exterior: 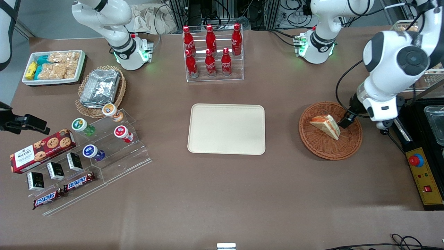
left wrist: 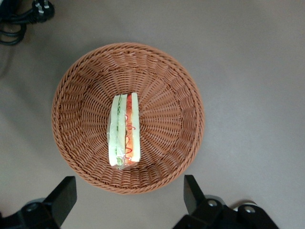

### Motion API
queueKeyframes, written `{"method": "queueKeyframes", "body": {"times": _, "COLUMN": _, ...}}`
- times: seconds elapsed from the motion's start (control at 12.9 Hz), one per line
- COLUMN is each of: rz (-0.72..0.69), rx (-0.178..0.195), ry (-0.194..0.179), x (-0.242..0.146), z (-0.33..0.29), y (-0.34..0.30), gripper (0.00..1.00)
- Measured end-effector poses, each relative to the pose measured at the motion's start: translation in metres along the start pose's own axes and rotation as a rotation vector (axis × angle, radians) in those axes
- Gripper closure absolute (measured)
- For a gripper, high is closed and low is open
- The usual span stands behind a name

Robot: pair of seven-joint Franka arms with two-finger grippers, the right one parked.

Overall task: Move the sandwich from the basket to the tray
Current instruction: 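Lower the open left gripper around the wrapped sandwich and close it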

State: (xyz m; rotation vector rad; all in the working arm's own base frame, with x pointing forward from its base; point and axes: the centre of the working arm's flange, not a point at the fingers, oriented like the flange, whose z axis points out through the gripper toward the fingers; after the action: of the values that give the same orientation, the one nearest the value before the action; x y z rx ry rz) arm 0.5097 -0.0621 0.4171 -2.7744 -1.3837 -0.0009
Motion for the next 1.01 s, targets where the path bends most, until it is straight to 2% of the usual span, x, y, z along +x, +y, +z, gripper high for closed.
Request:
{"method": "queueKeyframes", "body": {"times": 0.62, "rz": -0.081, "rx": -0.092, "ry": 0.035, "x": -0.015, "z": 0.093, "y": -0.018, "gripper": 0.00}}
{"method": "queueKeyframes", "body": {"times": 0.85, "rz": -0.079, "rx": -0.100, "ry": 0.035, "x": -0.026, "z": 0.126, "y": -0.034, "gripper": 0.00}}
{"method": "queueKeyframes", "body": {"times": 1.01, "rz": -0.078, "rx": -0.119, "ry": 0.041, "x": -0.032, "z": 0.143, "y": -0.042, "gripper": 0.00}}
